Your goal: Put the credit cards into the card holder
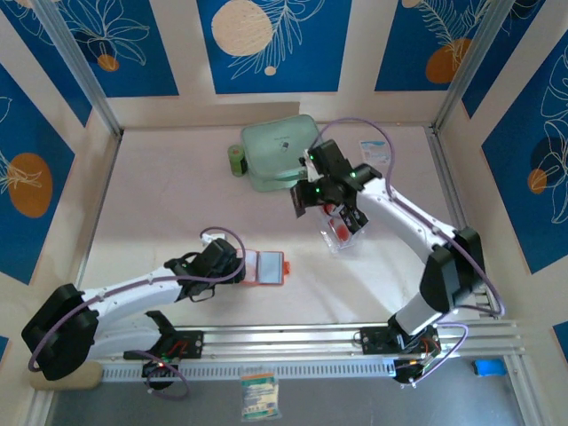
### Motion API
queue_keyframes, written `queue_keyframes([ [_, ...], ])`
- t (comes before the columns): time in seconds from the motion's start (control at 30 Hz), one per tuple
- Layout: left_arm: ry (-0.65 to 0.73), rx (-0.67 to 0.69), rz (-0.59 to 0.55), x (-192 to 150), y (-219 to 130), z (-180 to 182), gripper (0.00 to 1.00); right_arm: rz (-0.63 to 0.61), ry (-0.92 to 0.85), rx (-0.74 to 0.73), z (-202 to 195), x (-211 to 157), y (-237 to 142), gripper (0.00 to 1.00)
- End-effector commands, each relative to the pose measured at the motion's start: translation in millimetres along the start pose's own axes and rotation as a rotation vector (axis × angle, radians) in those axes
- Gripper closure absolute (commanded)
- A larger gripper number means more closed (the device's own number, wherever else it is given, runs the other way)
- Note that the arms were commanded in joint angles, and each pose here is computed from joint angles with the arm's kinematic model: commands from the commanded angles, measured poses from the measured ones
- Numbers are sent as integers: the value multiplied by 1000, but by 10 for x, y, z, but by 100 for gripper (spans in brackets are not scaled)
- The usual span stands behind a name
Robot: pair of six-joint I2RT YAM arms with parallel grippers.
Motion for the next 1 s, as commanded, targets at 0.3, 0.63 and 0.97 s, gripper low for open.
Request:
queue_keyframes([
  [0.3, 4, 79, 24, -22, -25, 101, 16, -116, 190, 335, 527, -783, 556, 100],
  [0.63, 2, 80, 32, -39, -15, 104, 16, -163, 249, 270, 513, -1220, 836, 100],
  [0.97, -2, 76, 37, -51, -4, 109, 16, -180, 276, 232, 513, -1360, 920, 100],
])
Point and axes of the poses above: each hand's point on the last joint's axis, 136 mm out from that joint toward the fingers, its own y axis out along the fingers, its own z axis along the line the jaws close on, x = y × z, the point moved 9 cm from there along -y, back along the fingers, and after that the axes turned 5 degrees about -y, right-handed, at the moved point
